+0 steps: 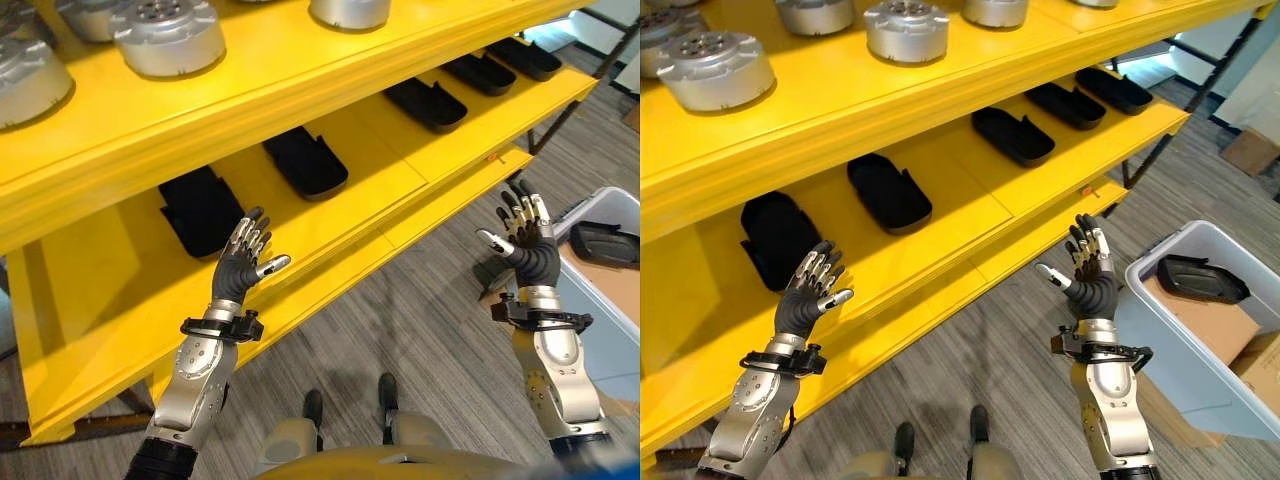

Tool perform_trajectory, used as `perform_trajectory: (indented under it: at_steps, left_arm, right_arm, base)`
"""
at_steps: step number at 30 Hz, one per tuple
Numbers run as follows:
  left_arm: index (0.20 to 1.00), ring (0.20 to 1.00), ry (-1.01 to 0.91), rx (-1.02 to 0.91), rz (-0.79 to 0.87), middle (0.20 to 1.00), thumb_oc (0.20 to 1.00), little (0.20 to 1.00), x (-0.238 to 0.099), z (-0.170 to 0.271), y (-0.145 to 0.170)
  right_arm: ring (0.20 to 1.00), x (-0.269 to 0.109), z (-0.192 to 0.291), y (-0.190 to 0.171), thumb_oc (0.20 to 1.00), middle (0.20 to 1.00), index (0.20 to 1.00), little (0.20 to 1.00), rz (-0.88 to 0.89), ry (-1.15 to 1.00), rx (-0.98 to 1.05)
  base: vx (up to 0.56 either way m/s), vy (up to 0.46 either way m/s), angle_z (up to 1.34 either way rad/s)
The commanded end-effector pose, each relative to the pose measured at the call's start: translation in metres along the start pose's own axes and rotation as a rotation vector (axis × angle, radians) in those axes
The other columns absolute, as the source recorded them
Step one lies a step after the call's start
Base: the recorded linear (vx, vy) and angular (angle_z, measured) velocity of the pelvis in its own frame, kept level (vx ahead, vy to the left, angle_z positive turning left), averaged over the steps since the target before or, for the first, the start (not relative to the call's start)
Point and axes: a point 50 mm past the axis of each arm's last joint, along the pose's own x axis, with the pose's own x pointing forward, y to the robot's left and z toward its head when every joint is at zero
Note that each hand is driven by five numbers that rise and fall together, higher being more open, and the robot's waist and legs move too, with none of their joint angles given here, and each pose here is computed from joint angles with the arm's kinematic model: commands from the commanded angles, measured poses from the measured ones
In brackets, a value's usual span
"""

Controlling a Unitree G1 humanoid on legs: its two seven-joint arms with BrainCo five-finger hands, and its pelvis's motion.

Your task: Move parts from the plastic box to the shelf.

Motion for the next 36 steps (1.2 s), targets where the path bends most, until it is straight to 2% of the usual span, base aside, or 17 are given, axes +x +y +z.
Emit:
perform_trajectory:
  at_steps: [1,4,16,26,36]
  left_arm:
    - [1.0,1.0,-0.085,0.007,-0.051,1.0,1.0,1.0,0.008,0.015,-0.007]
    - [1.0,1.0,-0.068,0.054,-0.047,1.0,1.0,1.0,0.011,0.015,-0.003]
    - [1.0,1.0,-0.07,0.036,0.023,1.0,1.0,1.0,0.007,0.016,0.008]
    - [1.0,1.0,-0.078,-0.048,0.022,1.0,1.0,1.0,0.022,0.009,-0.009]
    - [1.0,1.0,-0.074,-0.068,0.054,1.0,1.0,1.0,0.016,0.009,-0.004]
  right_arm:
    - [1.0,0.014,0.017,0.005,1.0,1.0,1.0,1.0,0.024,-0.097,0.057]
    - [1.0,0.013,0.014,0.015,1.0,1.0,1.0,1.0,0.072,-0.071,0.089]
    - [1.0,0.022,0.012,0.016,1.0,1.0,1.0,1.0,0.025,-0.062,0.045]
    - [1.0,0.018,0.019,-0.008,1.0,1.0,1.0,1.0,-0.051,-0.083,-0.025]
    - [1.0,0.017,0.02,-0.012,1.0,1.0,1.0,1.0,-0.05,-0.095,-0.034]
  base:
    - [0.05,0.104,-0.2]
    - [0.0,0.076,-0.55]
    - [0.09,-0.06,-0.73]
    - [0.23,-0.298,-0.03]
    - [0.17,-0.253,-0.42]
